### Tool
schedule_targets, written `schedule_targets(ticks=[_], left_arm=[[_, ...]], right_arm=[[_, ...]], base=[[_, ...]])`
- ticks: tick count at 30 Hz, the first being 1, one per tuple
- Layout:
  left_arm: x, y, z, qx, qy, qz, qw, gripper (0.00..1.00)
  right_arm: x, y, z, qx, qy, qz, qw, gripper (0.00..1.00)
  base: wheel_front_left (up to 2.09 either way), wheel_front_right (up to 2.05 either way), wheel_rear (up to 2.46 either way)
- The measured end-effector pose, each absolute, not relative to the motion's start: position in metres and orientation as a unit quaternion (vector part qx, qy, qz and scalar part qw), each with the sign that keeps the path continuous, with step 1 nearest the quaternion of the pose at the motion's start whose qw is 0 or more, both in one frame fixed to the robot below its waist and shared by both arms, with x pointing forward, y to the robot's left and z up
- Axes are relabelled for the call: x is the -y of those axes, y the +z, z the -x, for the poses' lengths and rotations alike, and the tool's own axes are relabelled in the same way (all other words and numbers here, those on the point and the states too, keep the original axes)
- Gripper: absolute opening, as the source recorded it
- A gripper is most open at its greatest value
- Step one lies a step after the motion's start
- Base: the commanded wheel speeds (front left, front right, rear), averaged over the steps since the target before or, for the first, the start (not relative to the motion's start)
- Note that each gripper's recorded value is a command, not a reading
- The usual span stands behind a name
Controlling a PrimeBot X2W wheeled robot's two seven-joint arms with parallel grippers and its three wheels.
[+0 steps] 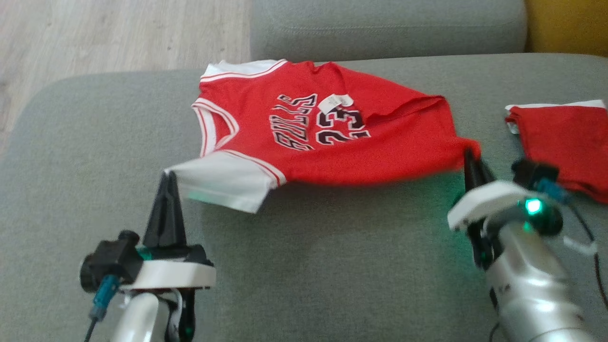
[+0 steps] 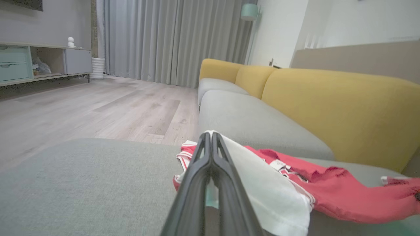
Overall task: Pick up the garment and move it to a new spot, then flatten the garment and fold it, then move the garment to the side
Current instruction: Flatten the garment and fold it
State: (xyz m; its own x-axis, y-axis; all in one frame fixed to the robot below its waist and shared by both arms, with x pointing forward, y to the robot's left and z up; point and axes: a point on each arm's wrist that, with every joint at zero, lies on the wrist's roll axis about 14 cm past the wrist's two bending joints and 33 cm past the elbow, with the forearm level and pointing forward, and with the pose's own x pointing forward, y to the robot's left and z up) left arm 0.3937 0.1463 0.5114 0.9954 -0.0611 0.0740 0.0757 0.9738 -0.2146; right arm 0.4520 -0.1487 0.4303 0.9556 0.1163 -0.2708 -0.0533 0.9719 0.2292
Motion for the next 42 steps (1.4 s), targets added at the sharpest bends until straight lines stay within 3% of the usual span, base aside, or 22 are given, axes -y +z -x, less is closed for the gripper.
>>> schedule_targets(ticks=[5, 12, 17, 22, 26, 30, 37, 42], left_arm=[[-0.139, 0.552, -0.402, 0.089, -0.056, 0.108, 0.989, 0.0], [-0.136, 0.704, -0.418, 0.269, -0.09, 0.125, 0.951, 0.0], [-0.13, 0.785, -0.395, 0.363, -0.119, 0.119, 0.916, 0.0], [-0.139, 0.819, -0.375, 0.399, -0.111, 0.136, 0.9, 0.0], [-0.153, 0.826, -0.373, 0.39, -0.099, 0.155, 0.902, 0.0], [-0.159, 0.816, -0.396, 0.354, -0.098, 0.128, 0.921, 0.0], [-0.171, 0.762, -0.524, 0.231, -0.096, 0.077, 0.965, 0.0], [-0.184, 0.757, -0.591, 0.223, -0.075, 0.05, 0.971, 0.0]], right_arm=[[0.144, 0.499, -0.47, -0.035, 0.067, -0.094, 0.993, 0.0], [0.13, 0.628, -0.472, 0.138, 0.114, -0.059, 0.982, 0.0], [0.139, 0.726, -0.453, 0.255, 0.126, -0.017, 0.958, 0.0], [0.146, 0.778, -0.425, 0.314, 0.125, -0.011, 0.941, 0.0], [0.156, 0.789, -0.414, 0.317, 0.111, -0.002, 0.942, 0.0], [0.166, 0.769, -0.43, 0.27, 0.096, -0.006, 0.958, 0.0], [0.167, 0.72, -0.528, 0.168, 0.097, -0.008, 0.981, 0.0], [0.154, 0.714, -0.599, 0.164, 0.11, 0.023, 0.98, 0.0]], base=[[0.0, 0.0, 0.0], [0.0, 0.0, 0.0], [0.0, 0.0, 0.0], [0.0, 0.0, 0.0], [0.0, 0.0, 0.0], [0.0, 0.0, 0.0], [0.0, 0.0, 0.0], [0.0, 0.0, 0.0]])
